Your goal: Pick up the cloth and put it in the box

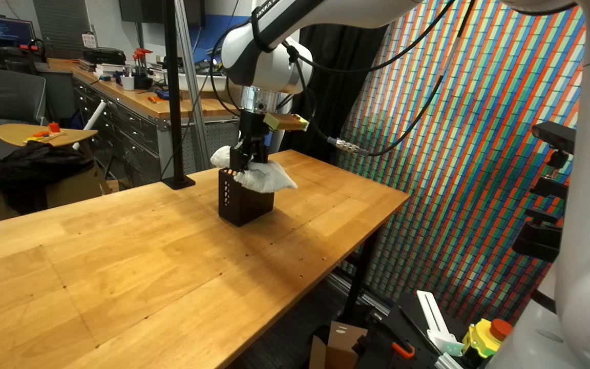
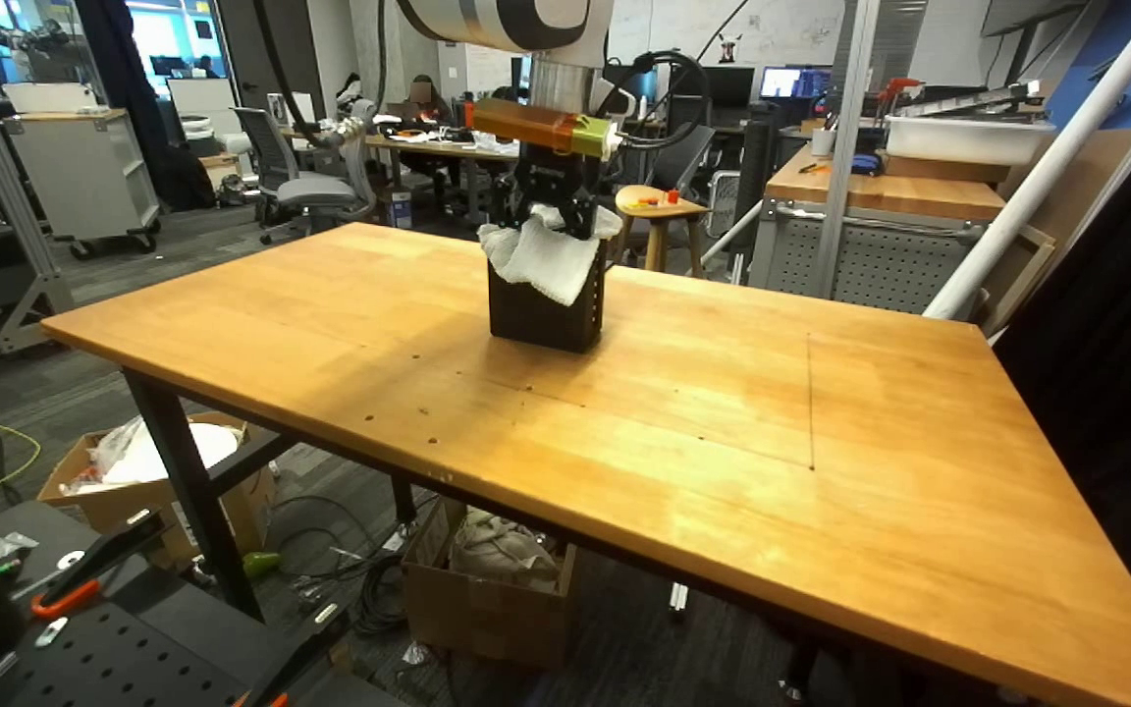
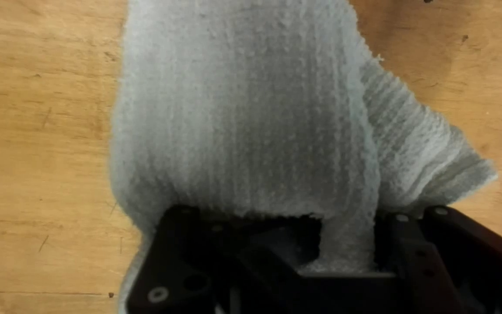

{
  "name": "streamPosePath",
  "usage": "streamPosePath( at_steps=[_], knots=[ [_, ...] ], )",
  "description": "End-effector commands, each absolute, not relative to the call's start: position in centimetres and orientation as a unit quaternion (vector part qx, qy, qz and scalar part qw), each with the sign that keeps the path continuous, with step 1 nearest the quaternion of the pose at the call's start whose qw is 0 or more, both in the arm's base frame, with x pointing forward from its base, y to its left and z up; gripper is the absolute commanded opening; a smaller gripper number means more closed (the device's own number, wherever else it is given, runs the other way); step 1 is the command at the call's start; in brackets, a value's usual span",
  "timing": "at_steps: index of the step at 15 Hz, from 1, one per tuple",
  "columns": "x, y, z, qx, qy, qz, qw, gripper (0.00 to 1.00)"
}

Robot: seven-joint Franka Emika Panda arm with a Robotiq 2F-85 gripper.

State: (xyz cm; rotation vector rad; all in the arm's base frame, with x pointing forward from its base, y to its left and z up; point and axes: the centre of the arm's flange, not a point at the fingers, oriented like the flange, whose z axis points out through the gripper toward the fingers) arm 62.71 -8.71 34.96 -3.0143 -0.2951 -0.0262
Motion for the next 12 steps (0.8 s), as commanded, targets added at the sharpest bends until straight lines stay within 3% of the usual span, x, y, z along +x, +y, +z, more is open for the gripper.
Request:
streamPosePath(
  at_steps=[1,10,12],
  knots=[
    [61.9,-8.9,35.1,-0.993,-0.102,-0.018,0.053,0.29],
    [61.6,-8.7,36.7,-0.992,-0.115,-0.027,0.033,0.94],
    [61.6,-8.8,37.3,-0.992,-0.119,-0.027,0.025,1.0]
  ],
)
